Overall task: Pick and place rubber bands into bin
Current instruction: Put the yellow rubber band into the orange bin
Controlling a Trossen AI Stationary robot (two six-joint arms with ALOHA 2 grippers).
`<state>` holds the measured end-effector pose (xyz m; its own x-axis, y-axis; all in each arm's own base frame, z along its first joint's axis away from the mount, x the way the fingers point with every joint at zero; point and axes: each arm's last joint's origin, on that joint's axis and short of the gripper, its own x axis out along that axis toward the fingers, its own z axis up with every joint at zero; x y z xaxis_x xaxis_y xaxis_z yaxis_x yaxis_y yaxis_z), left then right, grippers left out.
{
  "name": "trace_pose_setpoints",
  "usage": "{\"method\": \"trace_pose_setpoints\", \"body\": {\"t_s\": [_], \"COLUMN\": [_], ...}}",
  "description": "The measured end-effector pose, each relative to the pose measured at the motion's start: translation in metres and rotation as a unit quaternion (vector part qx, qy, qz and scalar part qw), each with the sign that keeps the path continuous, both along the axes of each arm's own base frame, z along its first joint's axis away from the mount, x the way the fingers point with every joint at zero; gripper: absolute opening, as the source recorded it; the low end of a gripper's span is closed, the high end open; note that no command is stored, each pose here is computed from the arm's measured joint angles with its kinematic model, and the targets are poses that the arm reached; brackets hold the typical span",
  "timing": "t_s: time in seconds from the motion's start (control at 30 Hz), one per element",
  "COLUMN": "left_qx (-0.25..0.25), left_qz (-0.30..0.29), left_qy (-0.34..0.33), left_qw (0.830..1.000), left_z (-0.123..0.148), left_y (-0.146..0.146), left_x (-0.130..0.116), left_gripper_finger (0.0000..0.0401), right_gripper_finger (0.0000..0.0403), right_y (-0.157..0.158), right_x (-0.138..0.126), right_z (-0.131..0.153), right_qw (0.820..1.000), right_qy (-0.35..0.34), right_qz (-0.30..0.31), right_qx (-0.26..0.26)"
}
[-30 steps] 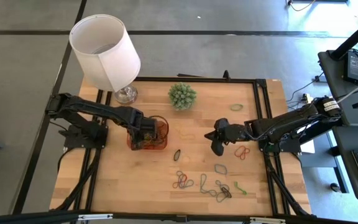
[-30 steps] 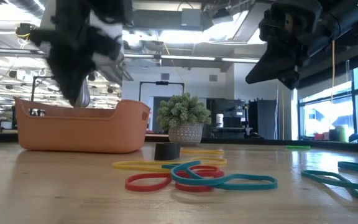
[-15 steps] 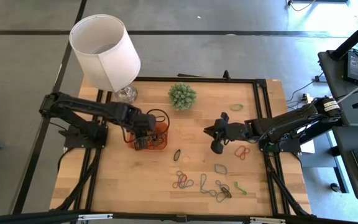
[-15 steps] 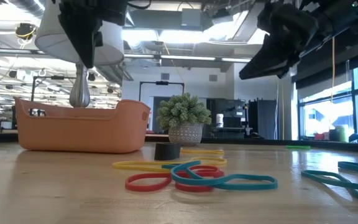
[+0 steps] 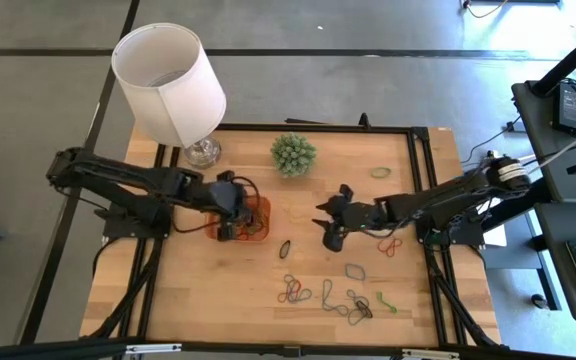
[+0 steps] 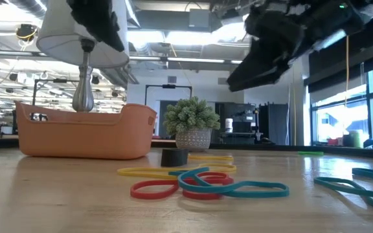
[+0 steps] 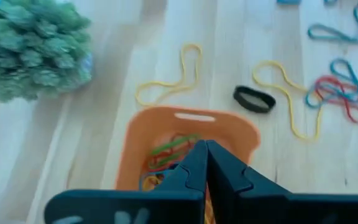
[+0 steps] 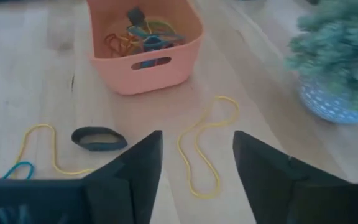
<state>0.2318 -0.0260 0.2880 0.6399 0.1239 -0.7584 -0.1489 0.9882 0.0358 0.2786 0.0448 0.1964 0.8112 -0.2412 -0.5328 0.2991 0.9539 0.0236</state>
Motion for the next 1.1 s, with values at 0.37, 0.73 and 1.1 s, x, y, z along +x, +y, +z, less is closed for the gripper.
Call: {"method": "trace_pose_setpoints", "body": {"t_s": [0.37, 0.73, 1.1], "left_qx": [-0.03, -0.04, -0.012], "left_qz": [0.006, -0.001, -0.019], "left_qy": [-0.118, -0.171, -0.203], "left_qw": [0.993, 0.984, 0.979], "left_z": [-0.027, -0.036, -0.032], "left_y": [0.017, 0.024, 0.025], "left_x": [-0.055, -0.093, -0.103], "left_gripper_finger": [0.0001, 0.0002, 0.0001], "right_gripper_finger": [0.0193, 0.0185, 0.0017], "right_y": [-0.028, -0.05, -0.049], "right_x": [0.064, 0.087, 0.085], "right_z": [-0.03, -0.074, -0.082], "right_qw": [0.979, 0.944, 0.935], "right_qy": [0.197, 0.317, 0.329], "right_qz": [0.011, -0.001, -0.047], "right_qx": [0.041, 0.094, 0.122]}}
